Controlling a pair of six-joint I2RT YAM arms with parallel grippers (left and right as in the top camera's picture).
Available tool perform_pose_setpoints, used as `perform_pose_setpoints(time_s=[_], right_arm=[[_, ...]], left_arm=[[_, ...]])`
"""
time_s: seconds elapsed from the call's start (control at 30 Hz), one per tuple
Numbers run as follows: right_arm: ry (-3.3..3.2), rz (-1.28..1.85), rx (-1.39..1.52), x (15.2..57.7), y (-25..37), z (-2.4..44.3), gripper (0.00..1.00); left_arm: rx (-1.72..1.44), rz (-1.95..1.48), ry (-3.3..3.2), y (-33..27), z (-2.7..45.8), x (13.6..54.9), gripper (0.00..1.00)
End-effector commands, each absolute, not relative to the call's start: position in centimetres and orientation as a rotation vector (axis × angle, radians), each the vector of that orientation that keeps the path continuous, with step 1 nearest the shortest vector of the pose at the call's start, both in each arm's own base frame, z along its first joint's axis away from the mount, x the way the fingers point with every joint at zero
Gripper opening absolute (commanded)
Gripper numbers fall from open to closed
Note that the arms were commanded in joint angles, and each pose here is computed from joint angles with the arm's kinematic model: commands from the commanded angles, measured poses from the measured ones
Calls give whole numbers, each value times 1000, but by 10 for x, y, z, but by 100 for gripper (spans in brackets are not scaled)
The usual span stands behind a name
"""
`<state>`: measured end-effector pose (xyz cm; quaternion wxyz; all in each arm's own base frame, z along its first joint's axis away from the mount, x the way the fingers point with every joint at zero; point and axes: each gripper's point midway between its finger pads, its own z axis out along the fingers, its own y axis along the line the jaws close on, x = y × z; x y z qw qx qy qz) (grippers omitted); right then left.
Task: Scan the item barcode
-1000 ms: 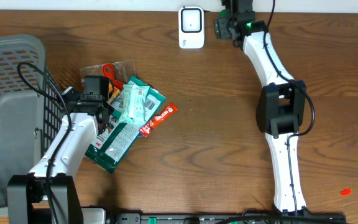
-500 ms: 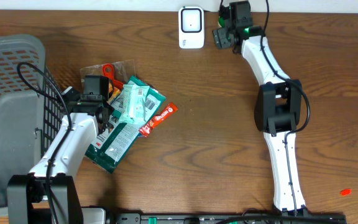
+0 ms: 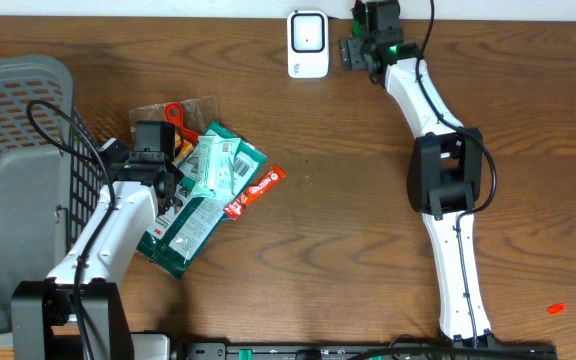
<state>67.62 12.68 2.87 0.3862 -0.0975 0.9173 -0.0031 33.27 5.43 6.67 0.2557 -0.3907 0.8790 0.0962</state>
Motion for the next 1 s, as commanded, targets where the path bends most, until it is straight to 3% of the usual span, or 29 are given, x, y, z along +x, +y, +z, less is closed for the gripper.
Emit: perform_pose_setpoints(time_s=[0.0, 0.43, 0.8, 0.97], right_arm=[[2325, 31, -220, 675, 147, 30, 79], [2359, 3, -461, 663, 151, 19, 48], [2433, -304, -749, 646, 98, 0, 42], [2477, -419, -759, 640, 73, -3, 48]], left_arm=[[-1093, 278, 2377, 58, 63, 330, 89], [-1093, 282, 2375, 59, 63, 330, 89], [-1093, 282, 2375, 59, 63, 330, 89], [-1093, 280, 2373, 59, 63, 330, 89]])
